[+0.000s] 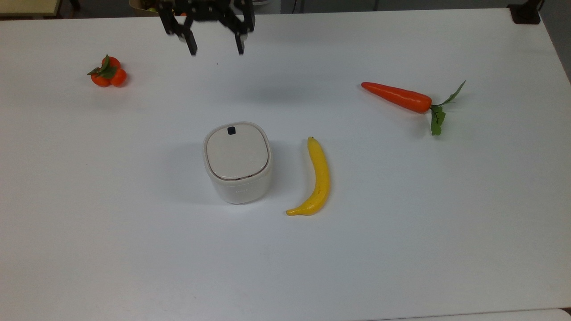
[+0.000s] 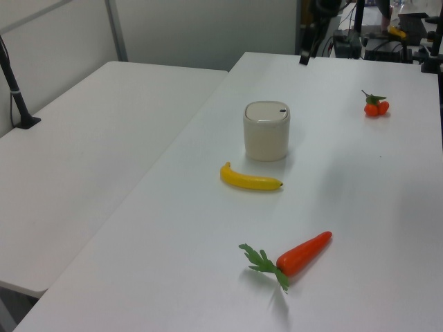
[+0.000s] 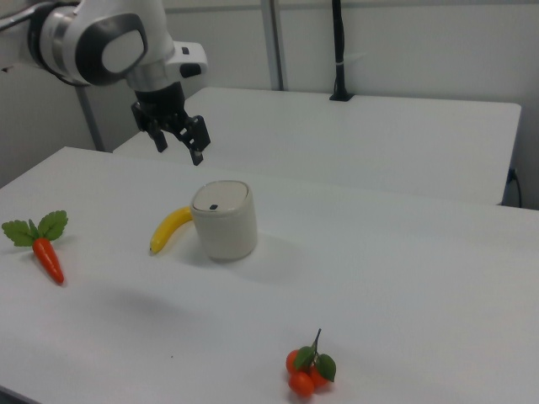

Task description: Close garbage bin

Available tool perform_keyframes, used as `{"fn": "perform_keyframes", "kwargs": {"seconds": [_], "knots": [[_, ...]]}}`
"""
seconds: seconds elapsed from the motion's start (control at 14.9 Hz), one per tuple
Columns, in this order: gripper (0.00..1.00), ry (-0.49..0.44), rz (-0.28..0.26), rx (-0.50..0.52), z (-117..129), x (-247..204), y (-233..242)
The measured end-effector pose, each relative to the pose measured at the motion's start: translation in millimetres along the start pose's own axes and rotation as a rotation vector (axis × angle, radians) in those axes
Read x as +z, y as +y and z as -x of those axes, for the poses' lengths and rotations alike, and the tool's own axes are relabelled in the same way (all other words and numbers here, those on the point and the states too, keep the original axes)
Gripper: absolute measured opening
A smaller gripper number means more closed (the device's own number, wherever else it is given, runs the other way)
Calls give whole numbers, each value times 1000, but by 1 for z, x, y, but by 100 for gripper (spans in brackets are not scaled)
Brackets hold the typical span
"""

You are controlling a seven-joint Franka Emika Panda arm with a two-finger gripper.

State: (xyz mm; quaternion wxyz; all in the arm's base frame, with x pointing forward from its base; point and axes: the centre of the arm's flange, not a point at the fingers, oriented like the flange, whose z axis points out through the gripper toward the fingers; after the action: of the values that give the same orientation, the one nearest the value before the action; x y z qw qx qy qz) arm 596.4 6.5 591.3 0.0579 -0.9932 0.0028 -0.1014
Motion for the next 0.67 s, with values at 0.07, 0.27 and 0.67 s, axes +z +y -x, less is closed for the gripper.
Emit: {"fn": "perform_keyframes", "kwargs": {"seconds": [0.07, 0.27, 0.67], "knots": [[100, -12, -2, 26, 7, -13, 0], [100, -61, -6, 85, 26, -34, -4], [100, -103, 48, 13, 37, -35, -31]]}}
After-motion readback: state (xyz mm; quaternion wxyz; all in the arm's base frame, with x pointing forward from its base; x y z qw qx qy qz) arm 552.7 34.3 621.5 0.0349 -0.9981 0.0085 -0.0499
